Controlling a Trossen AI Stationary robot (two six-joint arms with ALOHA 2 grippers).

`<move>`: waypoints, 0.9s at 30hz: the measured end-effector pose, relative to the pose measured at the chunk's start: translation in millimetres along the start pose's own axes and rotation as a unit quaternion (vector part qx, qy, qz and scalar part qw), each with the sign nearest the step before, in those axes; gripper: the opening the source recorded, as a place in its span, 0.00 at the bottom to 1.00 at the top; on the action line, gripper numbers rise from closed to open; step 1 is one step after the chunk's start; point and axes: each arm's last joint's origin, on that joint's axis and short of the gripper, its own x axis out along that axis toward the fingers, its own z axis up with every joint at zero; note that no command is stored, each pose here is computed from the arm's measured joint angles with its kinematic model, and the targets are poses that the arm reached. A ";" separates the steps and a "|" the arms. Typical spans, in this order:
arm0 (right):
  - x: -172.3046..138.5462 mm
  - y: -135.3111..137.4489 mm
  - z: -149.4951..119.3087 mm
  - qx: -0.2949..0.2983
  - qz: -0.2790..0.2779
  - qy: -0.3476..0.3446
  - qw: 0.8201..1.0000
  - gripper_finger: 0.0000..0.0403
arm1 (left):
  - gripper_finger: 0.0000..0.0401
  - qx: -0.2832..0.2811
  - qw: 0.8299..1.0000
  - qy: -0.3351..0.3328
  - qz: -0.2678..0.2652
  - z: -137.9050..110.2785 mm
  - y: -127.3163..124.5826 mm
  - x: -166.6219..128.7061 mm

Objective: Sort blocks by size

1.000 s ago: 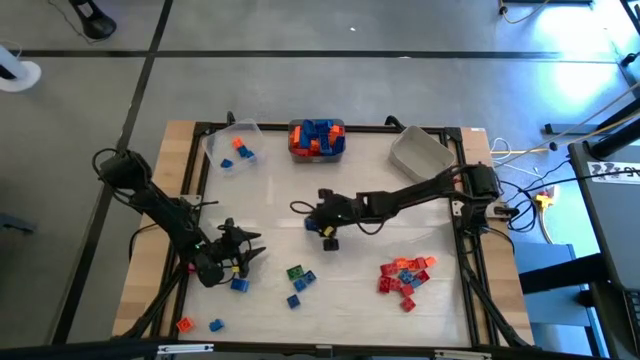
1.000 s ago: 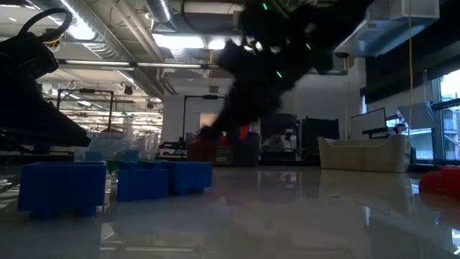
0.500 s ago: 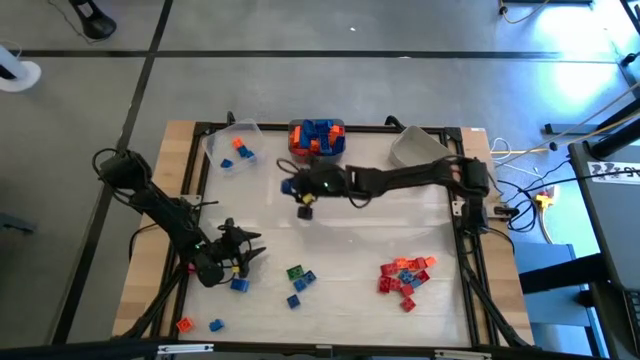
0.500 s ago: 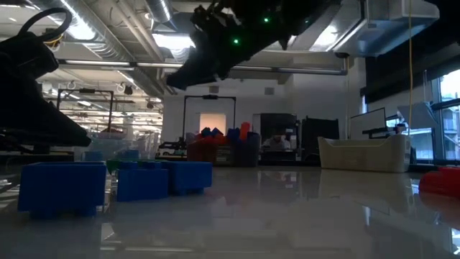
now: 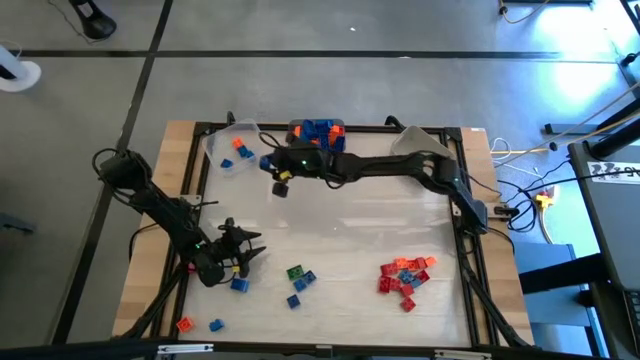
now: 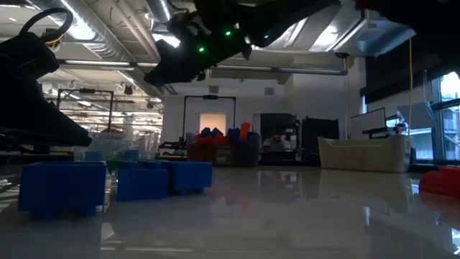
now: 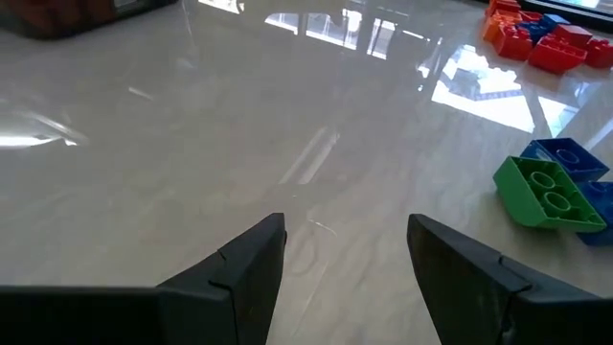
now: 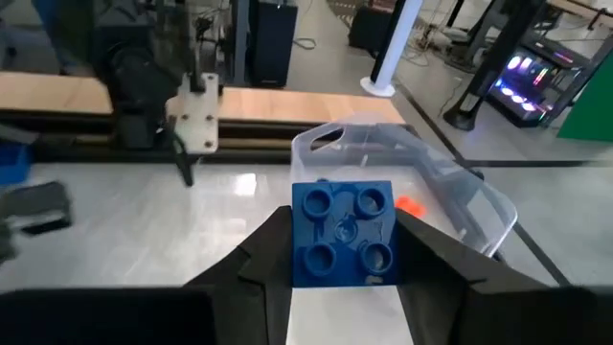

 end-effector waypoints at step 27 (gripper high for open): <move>85.7 -77.1 -21.4 0.066 -0.048 -0.111 0.990 0.36 | 0.52 0.001 1.000 0.000 0.000 0.0 0.0 0.0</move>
